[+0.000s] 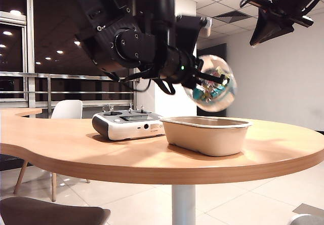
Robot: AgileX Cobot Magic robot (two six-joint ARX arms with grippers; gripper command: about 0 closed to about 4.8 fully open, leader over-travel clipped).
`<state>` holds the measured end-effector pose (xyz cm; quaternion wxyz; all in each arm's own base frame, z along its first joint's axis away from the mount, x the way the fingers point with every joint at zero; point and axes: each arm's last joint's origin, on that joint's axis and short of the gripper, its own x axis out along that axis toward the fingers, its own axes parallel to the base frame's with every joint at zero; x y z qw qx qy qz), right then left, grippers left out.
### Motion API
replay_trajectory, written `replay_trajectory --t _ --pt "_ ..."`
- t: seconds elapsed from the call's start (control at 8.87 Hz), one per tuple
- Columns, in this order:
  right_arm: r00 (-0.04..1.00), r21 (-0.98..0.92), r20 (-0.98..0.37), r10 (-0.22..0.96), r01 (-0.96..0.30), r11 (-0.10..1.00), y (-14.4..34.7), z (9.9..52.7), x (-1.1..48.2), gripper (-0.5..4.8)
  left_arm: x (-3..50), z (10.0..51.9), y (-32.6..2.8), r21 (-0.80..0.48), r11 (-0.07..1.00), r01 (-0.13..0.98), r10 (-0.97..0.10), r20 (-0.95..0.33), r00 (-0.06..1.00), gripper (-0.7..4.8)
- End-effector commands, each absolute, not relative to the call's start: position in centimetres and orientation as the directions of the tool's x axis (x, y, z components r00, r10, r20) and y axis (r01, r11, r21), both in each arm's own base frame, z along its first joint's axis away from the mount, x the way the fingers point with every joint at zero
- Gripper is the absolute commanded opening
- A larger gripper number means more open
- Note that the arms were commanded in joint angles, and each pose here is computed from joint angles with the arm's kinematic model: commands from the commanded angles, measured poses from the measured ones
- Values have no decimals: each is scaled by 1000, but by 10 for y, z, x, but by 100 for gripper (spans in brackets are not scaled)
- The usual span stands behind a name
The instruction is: Pick up the box filled with clips, pour some clips from it into the rectangular paper box, and then put the clip box back on the table.
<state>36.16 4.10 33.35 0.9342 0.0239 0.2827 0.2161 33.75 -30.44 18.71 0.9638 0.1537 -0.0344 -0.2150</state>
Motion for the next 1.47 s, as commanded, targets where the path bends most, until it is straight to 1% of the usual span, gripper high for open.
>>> replay_trajectory --t 0.11,0.34,0.45,0.56,0.68,0.79,0.9,1.01,1.13,1.24,1.35,1.47 --pt "752 167 -508 419 -391 905 41 336 361 -5 342 192 -301 45 887 459 -459 -3 888 -6" --pt "750 168 -511 419 -391 905 41 335 362 -5 344 190 -299 -9 881 472 -473 -27 881 -6" --pt "750 168 -511 419 -391 905 41 335 362 -5 344 190 -299 -9 882 471 -471 -29 882 -6" --pt "750 168 -511 419 -391 905 41 335 362 -5 355 187 -285 -165 887 431 -444 -45 895 -6" --pt "748 171 -510 424 -395 903 41 335 362 -5 364 189 -275 -195 859 474 -485 -7 875 -6" --pt "747 173 -510 427 -397 901 41 335 362 -5 367 190 -272 -210 847 488 -497 11 867 -6" --pt "743 178 -507 436 -405 897 41 335 362 -5 371 193 -268 -226 808 545 -552 38 833 -6" --pt "732 180 -501 462 -434 883 42 335 362 -5 373 193 -264 -235 785 573 -582 38 812 -6" --pt "725 178 -498 475 -451 875 43 335 361 -5 372 192 -265 -172 783 598 -603 29 797 -6" --pt "725 178 -498 475 -451 875 43 335 361 -5 370 188 -268 -137 793 593 -600 -12 800 -6" --pt "725 178 -498 475 -451 875 43 335 361 -5 367 184 -272 -99 817 568 -574 -57 817 -6" --pt "725 178 -498 476 -452 874 43 335 361 -5 353 183 -291 82 835 544 -540 -69 839 -6"
